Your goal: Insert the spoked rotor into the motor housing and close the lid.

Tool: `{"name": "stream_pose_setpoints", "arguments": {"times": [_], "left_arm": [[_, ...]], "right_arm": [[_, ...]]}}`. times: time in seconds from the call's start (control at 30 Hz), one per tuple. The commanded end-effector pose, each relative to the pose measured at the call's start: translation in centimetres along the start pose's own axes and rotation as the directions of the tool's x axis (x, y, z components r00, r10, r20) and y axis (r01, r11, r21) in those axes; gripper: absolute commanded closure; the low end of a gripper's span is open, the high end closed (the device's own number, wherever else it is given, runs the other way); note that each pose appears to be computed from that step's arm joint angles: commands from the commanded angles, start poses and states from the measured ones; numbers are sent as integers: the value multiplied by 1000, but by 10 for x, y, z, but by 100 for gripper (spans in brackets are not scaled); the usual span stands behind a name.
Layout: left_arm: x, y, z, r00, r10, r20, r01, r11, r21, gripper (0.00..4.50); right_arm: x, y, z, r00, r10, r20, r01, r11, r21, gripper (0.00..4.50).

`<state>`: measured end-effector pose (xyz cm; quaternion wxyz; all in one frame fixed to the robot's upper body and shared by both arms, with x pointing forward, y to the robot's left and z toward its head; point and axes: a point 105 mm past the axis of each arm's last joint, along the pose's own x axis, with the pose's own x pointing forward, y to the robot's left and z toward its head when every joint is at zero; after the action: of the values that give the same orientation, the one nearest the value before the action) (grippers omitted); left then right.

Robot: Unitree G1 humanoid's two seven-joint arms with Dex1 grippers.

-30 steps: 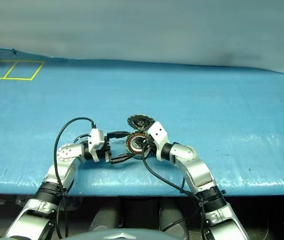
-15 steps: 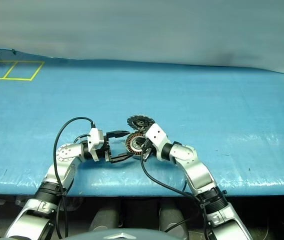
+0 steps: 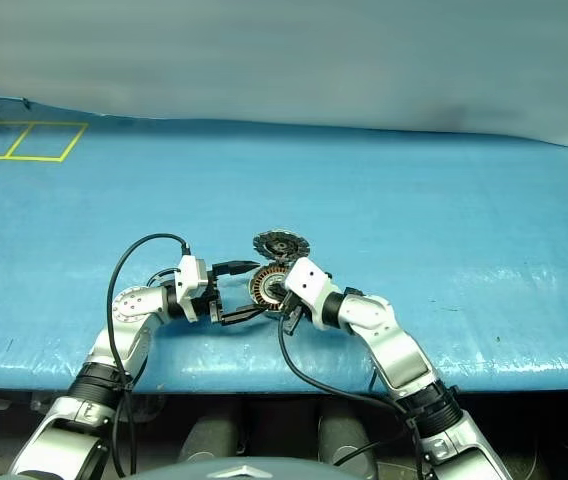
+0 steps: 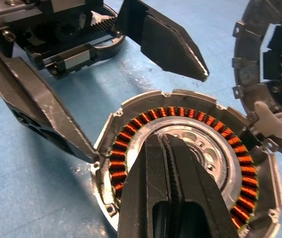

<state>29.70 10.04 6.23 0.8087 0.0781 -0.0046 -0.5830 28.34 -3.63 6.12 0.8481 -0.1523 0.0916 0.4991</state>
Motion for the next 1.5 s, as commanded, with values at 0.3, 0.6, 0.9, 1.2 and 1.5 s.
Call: {"name": "stream_pose_setpoints", "arguments": {"times": [0.3, 0.6, 0.9, 1.2, 1.5], "left_arm": [[-2, 5, 8, 1000, 9, 15, -9, 999, 35, 0], [-7, 9, 10, 1000, 21, 1, -21, 999, 24, 0], [-10, 15, 29, 997, 69, 20, -69, 998, 11, 0], [-30, 23, 52, 993, 110, -30, -110, 994, 16, 0], [-50, 40, 51, 955, 124, -269, -112, 992, 61, 0]], "right_arm": [[-2, -2, 8, 998, -17, 52, 14, 998, 53, 444], [-11, -8, 24, 991, -25, 135, 14, 996, 85, 444], [-26, -10, 31, 972, -37, 231, 5, 990, 139, 444], [-37, -1, 30, 969, -23, 248, -18, 987, 162, 444], [-32, 3, 26, 973, -31, 229, 0, 991, 134, 321]]}}
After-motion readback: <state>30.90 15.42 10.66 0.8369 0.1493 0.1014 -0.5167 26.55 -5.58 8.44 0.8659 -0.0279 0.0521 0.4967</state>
